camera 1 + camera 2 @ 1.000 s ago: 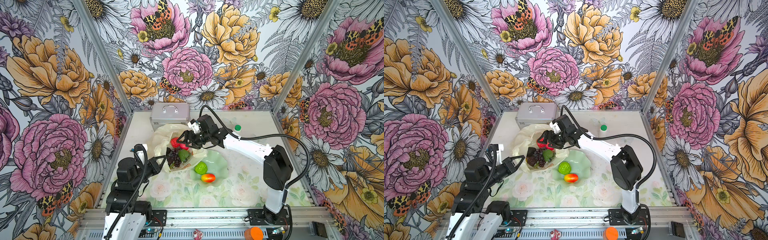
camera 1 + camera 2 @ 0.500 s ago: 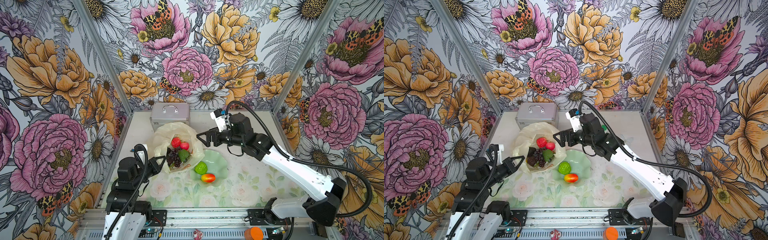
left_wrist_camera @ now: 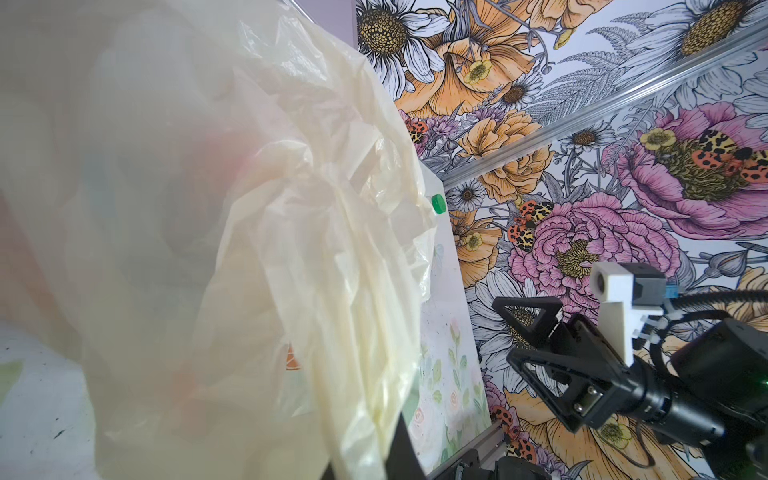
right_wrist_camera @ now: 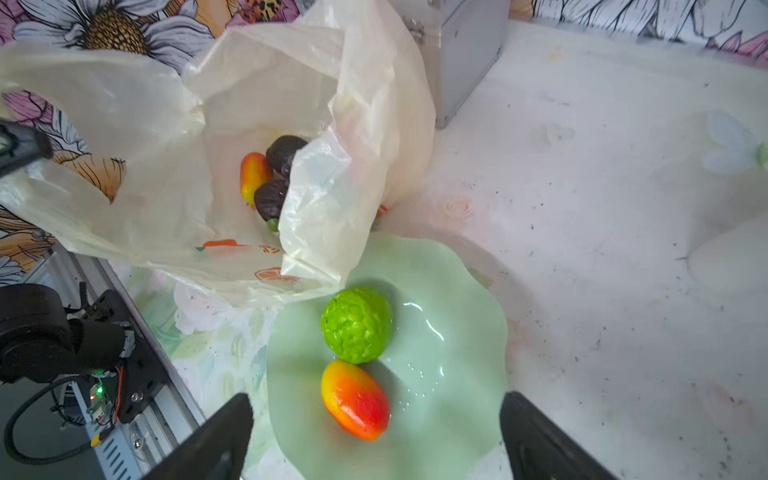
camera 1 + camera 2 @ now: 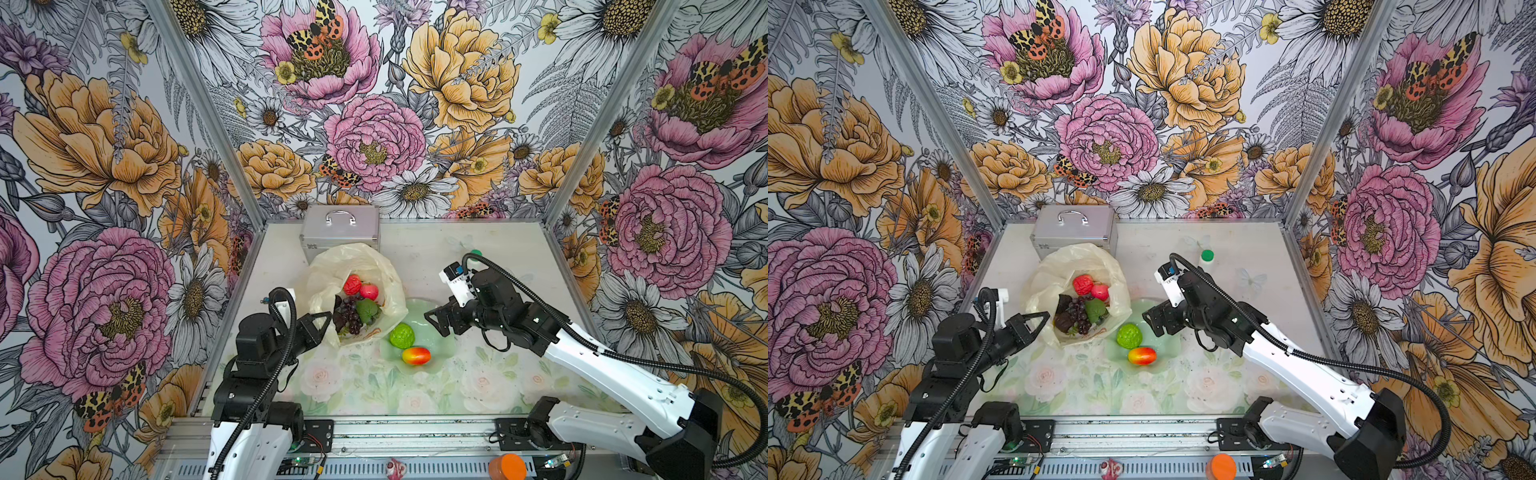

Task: Place the fruits into the plastic bag
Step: 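Move the open right gripper over the green custard apple on the plate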

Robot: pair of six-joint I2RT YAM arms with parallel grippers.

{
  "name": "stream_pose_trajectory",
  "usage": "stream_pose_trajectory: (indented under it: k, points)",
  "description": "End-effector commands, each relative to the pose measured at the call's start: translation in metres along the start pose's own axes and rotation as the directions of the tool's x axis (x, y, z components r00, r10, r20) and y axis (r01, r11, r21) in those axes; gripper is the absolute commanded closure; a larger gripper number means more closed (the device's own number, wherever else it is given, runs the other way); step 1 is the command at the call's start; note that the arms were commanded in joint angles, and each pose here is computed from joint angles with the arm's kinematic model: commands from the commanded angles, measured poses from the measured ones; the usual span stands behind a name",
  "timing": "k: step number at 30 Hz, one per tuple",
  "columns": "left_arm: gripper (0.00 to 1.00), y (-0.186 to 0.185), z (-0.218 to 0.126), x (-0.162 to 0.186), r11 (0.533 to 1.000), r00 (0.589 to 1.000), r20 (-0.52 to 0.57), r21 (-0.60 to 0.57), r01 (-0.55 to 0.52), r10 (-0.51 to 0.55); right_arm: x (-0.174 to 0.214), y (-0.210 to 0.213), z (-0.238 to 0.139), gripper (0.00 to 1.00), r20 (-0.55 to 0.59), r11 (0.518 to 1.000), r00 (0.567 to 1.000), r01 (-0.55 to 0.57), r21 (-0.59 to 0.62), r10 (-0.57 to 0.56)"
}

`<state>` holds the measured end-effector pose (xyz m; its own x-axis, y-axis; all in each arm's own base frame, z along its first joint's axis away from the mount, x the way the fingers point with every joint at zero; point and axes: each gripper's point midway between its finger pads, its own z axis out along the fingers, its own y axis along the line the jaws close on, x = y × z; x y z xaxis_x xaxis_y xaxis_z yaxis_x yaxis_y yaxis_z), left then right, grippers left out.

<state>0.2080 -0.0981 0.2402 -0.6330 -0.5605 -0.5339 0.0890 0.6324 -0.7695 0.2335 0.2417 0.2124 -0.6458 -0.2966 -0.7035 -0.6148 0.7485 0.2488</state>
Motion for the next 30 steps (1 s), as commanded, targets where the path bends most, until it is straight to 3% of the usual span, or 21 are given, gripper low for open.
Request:
stream_pose_trajectory:
  k: [1,7,30]
  points:
    - [1.0,0.005,0.001,0.0,1.0,1.0,0.005,-0.018,-0.007,0.007,0.022,0.0,0.016,0.05,-0.091,0.999,0.995,-0.042,-0.017,0.04]
    - [1.0,0.004,0.0,0.0,1.0,1.0,0.006,-0.018,-0.005,0.005,0.041,0.004,0.049,0.06,-0.199,0.997,0.978,-0.067,-0.045,0.057]
    - [1.0,0.006,-0.002,0.0,1.0,1.0,0.015,-0.028,-0.001,0.002,0.05,0.026,0.134,0.06,-0.325,0.986,0.944,-0.107,-0.131,0.06]
